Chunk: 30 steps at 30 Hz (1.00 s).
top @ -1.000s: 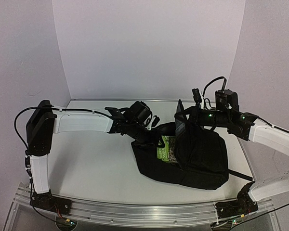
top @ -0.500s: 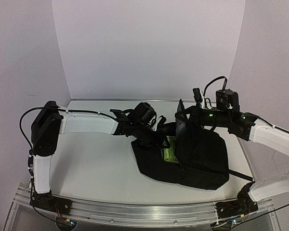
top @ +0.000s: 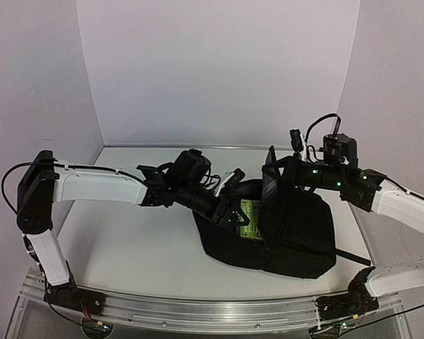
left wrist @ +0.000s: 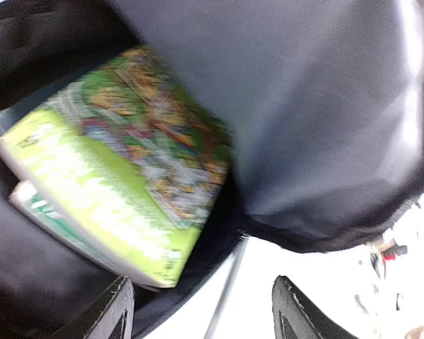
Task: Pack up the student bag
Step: Place the book in the student bag.
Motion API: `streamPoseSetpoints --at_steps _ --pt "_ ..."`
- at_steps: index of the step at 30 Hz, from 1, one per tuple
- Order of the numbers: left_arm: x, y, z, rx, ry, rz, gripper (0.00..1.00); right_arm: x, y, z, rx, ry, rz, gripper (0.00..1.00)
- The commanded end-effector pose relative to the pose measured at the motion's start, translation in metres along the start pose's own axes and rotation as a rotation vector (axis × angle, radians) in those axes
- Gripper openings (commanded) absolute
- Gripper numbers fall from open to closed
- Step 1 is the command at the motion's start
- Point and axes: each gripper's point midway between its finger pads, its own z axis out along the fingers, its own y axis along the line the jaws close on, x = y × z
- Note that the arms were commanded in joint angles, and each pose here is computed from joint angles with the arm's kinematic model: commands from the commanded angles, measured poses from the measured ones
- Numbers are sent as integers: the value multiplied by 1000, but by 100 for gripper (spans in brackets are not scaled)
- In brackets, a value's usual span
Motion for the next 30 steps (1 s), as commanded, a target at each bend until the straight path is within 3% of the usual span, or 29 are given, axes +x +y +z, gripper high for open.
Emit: streamPoseSetpoints --at_steps 1,10,30 --pt "-7 -23 10 131 39 101 63 -26 34 -16 -101 -111 -54 0" --pt "-2 -20 24 164 103 103 46 -24 34 -20 -102 -113 -52 0" --pt "28 -11 52 153 230 75 41 -22 33 -20 -100 -108 -52 0"
